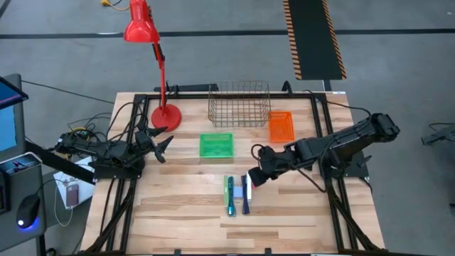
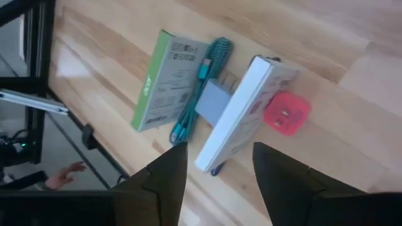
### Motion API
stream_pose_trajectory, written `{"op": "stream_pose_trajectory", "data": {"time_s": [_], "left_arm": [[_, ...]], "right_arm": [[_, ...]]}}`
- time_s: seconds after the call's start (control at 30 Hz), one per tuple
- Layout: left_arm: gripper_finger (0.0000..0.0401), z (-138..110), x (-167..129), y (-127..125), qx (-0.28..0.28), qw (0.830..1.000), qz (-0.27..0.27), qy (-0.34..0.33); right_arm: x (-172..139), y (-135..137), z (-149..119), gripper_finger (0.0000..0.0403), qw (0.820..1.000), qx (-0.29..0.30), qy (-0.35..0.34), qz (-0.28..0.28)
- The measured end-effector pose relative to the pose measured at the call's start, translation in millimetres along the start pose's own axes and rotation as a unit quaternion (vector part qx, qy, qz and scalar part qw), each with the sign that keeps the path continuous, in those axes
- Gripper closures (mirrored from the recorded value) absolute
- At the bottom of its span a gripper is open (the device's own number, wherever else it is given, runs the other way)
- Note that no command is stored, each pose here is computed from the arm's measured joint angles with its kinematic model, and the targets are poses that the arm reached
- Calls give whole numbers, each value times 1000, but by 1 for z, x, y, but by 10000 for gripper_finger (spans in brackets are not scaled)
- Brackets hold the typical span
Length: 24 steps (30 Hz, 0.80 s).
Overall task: Pick and place items into bin
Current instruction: Put the left white card reader box into the gold wire basket
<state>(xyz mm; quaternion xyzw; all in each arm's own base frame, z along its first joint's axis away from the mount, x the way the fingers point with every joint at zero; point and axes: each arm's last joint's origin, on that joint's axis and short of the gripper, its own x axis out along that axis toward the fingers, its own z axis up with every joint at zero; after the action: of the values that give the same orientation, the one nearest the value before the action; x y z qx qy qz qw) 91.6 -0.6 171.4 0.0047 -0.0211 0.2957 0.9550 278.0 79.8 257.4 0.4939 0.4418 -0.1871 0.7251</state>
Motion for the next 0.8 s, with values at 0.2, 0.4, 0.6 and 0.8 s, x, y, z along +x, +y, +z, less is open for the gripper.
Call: {"op": "stream_pose_trajectory", "data": {"time_s": [0.2,0.4,0.6,0.8], "left_arm": [[184,0,0,0,0,1000,0,0],[184,0,0,0,0,1000,0,0],[184,0,0,0,0,1000,0,0],[184,0,0,0,0,1000,0,0]], "right_arm": [[-10,11,3,241,1000,0,-8,16],[-7,17,6,246,1000,1,-4,-11],[-1,32,17,246,998,-20,24,-47],[-1,47,29,246,995,-37,32,-83]]}}
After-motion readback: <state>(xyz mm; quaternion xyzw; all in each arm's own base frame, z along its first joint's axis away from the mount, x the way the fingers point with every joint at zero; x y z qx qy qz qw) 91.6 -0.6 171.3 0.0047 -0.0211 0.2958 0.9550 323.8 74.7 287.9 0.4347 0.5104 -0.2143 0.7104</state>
